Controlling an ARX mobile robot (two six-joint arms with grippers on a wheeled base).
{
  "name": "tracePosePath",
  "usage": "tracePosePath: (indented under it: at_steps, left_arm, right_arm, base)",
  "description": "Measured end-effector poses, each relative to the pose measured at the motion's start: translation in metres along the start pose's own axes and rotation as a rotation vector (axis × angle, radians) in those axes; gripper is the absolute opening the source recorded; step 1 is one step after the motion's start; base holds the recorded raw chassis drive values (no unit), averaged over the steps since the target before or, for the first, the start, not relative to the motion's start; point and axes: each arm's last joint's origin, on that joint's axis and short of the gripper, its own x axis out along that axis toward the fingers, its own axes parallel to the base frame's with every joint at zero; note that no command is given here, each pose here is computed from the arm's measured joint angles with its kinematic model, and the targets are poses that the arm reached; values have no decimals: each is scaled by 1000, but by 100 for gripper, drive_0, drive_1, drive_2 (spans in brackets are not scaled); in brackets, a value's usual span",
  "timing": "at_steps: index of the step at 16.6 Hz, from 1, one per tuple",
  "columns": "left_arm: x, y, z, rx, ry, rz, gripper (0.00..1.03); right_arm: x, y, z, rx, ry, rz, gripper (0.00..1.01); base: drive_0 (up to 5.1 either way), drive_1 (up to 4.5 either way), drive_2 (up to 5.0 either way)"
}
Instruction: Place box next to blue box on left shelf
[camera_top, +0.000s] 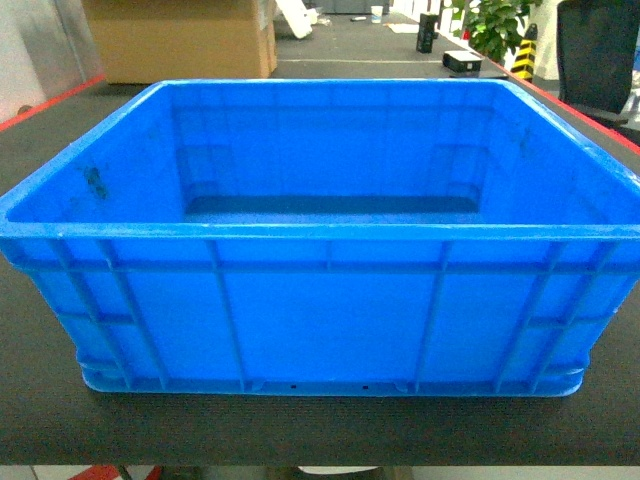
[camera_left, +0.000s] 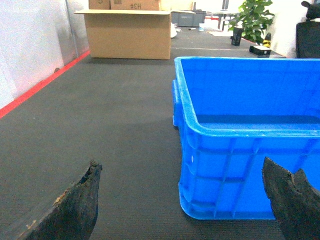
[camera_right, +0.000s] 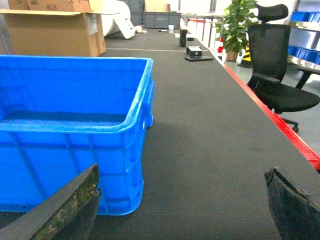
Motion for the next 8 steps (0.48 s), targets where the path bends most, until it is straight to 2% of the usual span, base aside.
tracePosePath:
  at_steps: [8]
  left_arm:
    - [0,0,0,0,0,0,98]
  right_arm:
    - [0,0,0,0,0,0,98]
  base:
    - [0,0,0]
